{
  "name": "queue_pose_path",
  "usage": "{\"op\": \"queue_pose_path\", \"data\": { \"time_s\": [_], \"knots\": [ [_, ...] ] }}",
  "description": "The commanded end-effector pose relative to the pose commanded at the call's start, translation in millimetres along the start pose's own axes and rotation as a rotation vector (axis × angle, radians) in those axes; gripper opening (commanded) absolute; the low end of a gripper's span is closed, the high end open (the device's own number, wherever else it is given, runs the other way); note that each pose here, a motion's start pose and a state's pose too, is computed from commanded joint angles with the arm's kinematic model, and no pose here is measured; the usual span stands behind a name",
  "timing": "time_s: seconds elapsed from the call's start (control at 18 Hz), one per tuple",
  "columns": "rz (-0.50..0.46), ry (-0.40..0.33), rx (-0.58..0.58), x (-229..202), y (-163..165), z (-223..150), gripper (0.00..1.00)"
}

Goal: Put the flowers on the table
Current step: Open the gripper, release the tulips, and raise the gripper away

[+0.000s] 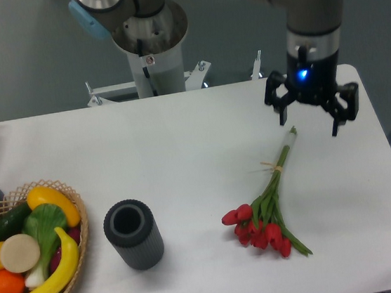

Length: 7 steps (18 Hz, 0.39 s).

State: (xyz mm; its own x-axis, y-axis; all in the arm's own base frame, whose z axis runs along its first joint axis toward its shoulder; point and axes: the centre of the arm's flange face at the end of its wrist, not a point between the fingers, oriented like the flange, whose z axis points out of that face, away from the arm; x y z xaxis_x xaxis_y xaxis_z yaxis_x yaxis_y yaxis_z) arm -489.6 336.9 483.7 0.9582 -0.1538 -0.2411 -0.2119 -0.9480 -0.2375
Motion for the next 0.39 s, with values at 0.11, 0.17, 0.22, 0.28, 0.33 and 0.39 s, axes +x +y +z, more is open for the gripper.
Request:
{"op": "queue_pose_path", "data": {
  "time_s": [0.11, 0.17, 0.22, 0.28, 0.33, 0.39],
  "knots": [
    [0.071, 0.02, -0.011, 2.3, 21.7, -5.0, 1.0],
    [0.122, 0.039, -0.016, 5.1, 27.6, -5.5, 1.0],
    [0.155, 0.048, -0.019, 5.9, 36.7, -8.1, 1.0],
    [0.164, 0.054, -0.024, 6.5, 48.2, -11.6, 1.0],
    [0.171, 0.059, -0.024, 9.0, 56.5, -12.6, 1.0],
    [0.172, 0.061, -0.024, 11.1, 60.6, -13.4, 1.0]
  ]
}}
